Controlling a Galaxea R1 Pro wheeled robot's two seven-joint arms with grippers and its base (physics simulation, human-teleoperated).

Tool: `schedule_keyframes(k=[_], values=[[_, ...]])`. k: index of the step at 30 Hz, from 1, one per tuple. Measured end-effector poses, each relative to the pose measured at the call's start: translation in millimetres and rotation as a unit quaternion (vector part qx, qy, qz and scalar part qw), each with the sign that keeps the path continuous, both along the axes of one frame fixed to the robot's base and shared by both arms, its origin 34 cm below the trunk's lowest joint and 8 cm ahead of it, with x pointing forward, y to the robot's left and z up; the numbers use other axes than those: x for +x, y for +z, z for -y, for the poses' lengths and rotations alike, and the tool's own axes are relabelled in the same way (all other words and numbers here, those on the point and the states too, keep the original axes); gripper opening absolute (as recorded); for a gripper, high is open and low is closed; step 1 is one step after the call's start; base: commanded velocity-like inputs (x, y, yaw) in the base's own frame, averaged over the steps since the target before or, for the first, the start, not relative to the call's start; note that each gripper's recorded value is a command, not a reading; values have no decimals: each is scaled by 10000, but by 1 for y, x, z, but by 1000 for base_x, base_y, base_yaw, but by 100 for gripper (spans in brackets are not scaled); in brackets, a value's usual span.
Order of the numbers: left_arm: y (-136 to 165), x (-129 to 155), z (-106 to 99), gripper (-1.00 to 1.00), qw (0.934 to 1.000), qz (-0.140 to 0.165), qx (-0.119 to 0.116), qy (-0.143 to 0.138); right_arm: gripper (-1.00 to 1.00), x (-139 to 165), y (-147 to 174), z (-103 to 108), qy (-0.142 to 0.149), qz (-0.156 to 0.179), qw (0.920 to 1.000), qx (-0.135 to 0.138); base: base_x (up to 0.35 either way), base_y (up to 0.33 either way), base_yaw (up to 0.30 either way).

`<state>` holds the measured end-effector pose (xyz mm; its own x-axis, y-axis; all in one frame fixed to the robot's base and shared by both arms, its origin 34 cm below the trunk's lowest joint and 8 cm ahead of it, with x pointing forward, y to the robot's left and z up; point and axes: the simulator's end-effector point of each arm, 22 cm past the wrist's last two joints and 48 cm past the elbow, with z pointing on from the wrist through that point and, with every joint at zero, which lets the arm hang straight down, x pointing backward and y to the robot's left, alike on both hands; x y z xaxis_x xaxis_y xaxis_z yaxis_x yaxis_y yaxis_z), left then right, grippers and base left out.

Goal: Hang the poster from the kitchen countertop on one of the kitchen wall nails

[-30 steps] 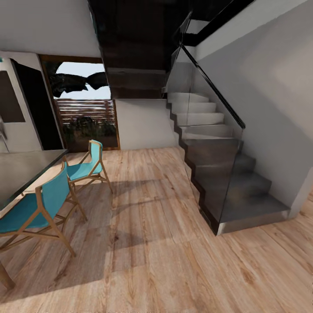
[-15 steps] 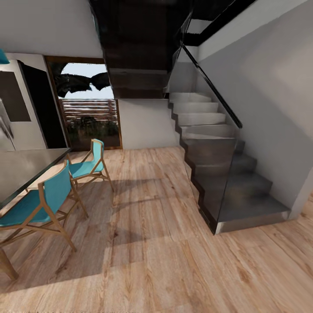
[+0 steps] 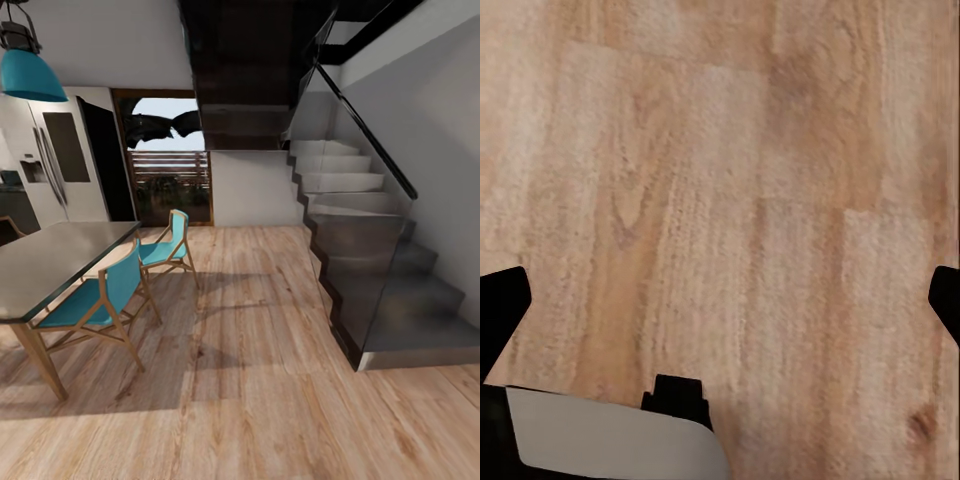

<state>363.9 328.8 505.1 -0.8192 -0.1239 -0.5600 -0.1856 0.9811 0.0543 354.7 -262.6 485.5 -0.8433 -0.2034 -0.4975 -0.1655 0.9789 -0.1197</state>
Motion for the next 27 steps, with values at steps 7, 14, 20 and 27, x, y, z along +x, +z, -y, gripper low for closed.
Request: schedule_keyframes(k=[7, 14, 20, 27], values=[[0, -1, -1, 100, 10000, -10, 3, 21, 100, 1, 1, 8, -99, 30, 9998, -157, 221, 169, 113], [-1, -1, -2, 100, 10000, -15, 12, 33, 100, 1, 1, 10, -108, 32, 9998, -193, 129, 157, 242], [-1, -2, -2, 100, 10000, -27, 17, 38, 100, 0, 0, 10, -102, 21, 9997, -203, 22, 30, 274], [-2, -3, -2, 100, 10000, -41, 18, 40, 100, -2, -1, 10, -86, 2, 9997, -208, 126, 172, 259]])
